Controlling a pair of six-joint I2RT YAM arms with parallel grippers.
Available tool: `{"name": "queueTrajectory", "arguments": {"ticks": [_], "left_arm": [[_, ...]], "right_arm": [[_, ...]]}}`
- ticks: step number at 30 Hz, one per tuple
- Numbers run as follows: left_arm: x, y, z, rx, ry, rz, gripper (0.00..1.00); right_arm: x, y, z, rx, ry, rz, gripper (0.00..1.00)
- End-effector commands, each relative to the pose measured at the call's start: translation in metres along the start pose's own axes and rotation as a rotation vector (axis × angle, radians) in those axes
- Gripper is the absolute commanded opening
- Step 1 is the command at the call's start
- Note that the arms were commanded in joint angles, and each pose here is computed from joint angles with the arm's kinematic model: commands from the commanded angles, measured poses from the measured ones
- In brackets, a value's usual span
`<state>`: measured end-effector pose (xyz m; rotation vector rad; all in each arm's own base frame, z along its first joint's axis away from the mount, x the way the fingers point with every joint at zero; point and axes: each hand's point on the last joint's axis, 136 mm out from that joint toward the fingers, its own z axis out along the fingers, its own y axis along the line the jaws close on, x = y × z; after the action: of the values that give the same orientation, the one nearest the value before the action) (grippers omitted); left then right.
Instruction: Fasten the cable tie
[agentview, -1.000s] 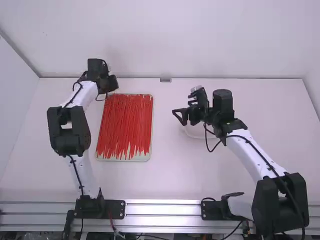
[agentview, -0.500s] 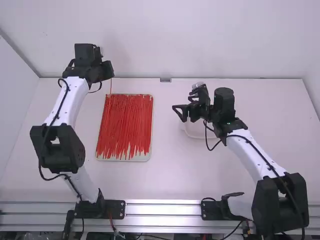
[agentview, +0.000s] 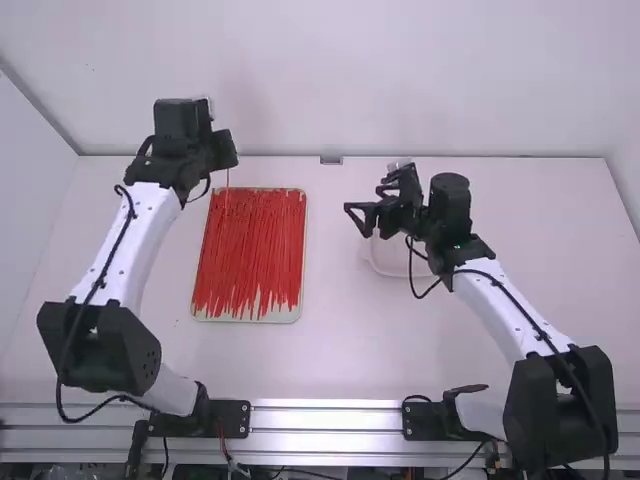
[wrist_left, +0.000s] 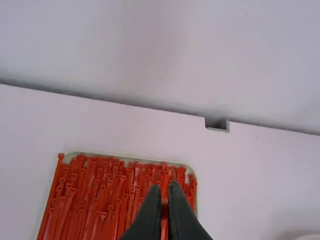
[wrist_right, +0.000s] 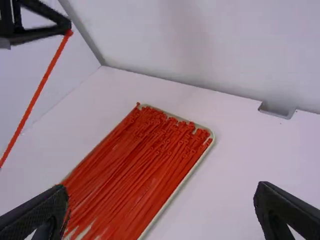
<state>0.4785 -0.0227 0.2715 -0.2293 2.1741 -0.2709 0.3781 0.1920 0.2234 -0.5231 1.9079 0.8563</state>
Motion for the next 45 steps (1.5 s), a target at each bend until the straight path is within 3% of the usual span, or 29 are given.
{"name": "queueTrajectory", "arguments": {"ticks": [1, 7, 13, 29, 38, 45], "left_arm": [[0.012, 0.003, -0.009, -0.005, -0.011, -0.023, 0.02], [0.032, 0.001, -0.016, 0.055, -0.069, -0.063, 0.02], [0.037, -0.045, -0.042, 0.358, -0.168, 0.025, 0.02], [0.023, -0.141, -0.116, 0.926, -0.243, 0.136, 0.02], [0.031, -0.189, -0.144, 1.076, -0.281, 0.204, 0.02], [0.031, -0.201, -0.162, 1.167, -0.279, 0.203, 0.02]], "right_arm": [[-0.016, 0.005, 0.002, -0.015, -0.029, 0.027, 0.99], [-0.019, 0.025, 0.009, -0.063, -0.042, -0.001, 0.99], [-0.021, 0.049, 0.017, -0.118, -0.053, -0.038, 0.99], [-0.042, 0.103, 0.018, -0.297, -0.148, -0.147, 0.99], [-0.053, 0.137, 0.011, -0.416, -0.213, -0.229, 0.99], [-0.056, 0.140, 0.009, -0.433, -0.221, -0.228, 0.96]]}}
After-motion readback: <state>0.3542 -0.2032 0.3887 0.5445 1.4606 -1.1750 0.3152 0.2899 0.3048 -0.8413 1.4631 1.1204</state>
